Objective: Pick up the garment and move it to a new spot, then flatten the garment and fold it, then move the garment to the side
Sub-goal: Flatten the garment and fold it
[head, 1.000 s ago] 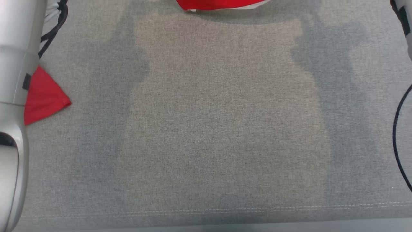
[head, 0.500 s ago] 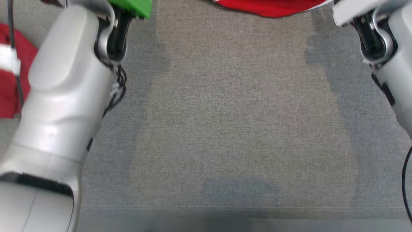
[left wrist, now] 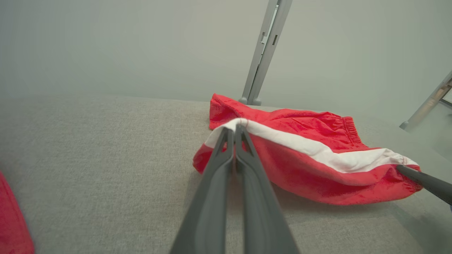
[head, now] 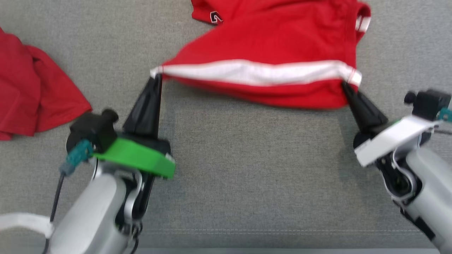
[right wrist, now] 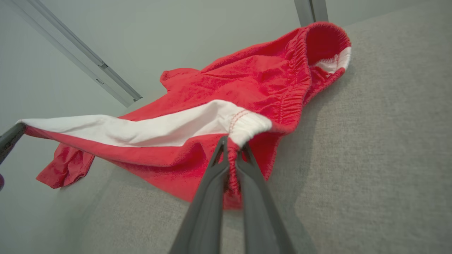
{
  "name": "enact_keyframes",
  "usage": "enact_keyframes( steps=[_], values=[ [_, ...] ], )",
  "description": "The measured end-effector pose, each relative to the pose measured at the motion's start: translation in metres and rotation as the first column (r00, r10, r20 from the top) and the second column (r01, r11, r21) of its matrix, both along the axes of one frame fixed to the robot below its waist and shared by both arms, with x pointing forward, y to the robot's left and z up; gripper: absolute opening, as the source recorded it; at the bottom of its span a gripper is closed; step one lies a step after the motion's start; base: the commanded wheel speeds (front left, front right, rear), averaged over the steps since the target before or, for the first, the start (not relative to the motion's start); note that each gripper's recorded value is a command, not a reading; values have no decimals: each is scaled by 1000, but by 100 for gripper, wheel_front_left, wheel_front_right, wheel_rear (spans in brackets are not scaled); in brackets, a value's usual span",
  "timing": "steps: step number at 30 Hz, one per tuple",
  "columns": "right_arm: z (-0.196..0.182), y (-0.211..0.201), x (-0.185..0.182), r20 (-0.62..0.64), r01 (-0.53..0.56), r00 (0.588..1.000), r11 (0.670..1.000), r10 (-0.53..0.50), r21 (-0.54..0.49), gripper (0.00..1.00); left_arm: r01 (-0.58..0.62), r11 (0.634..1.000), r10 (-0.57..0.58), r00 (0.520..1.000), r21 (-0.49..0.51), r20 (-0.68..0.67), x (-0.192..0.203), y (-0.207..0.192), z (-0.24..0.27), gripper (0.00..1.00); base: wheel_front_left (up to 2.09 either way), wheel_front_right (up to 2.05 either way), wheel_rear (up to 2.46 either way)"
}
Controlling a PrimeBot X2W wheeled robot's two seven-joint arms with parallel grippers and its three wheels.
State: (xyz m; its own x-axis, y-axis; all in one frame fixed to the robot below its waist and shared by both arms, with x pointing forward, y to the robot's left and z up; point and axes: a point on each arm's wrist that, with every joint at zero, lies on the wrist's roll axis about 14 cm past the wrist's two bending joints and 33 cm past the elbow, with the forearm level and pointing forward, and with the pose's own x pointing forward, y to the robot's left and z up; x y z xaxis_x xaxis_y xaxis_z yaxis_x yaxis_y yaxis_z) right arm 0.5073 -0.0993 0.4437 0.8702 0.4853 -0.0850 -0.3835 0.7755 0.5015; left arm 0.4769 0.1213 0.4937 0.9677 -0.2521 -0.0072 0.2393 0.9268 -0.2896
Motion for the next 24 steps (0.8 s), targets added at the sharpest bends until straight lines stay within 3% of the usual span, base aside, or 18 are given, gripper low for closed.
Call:
enact_keyframes(
  steps=[7, 14, 24],
  values=[
    [-30, -15, -62, -138, -6, 990, 999, 1, -33, 0, -4, 1000, 0, 978, -19, -209, -69, 1, -34, 0, 0, 0, 0],
    [-50, -29, -114, -232, -44, 973, 994, 18, -104, 0, 21, 998, -41, 920, -56, -389, -128, -10, -59, 0, 0, 0, 0],
    [-66, -38, -154, -279, -83, 960, 981, 31, -177, 0, -11, 997, -31, 846, -76, -532, -179, -5, -78, 0, 0, 0, 0]
  ],
)
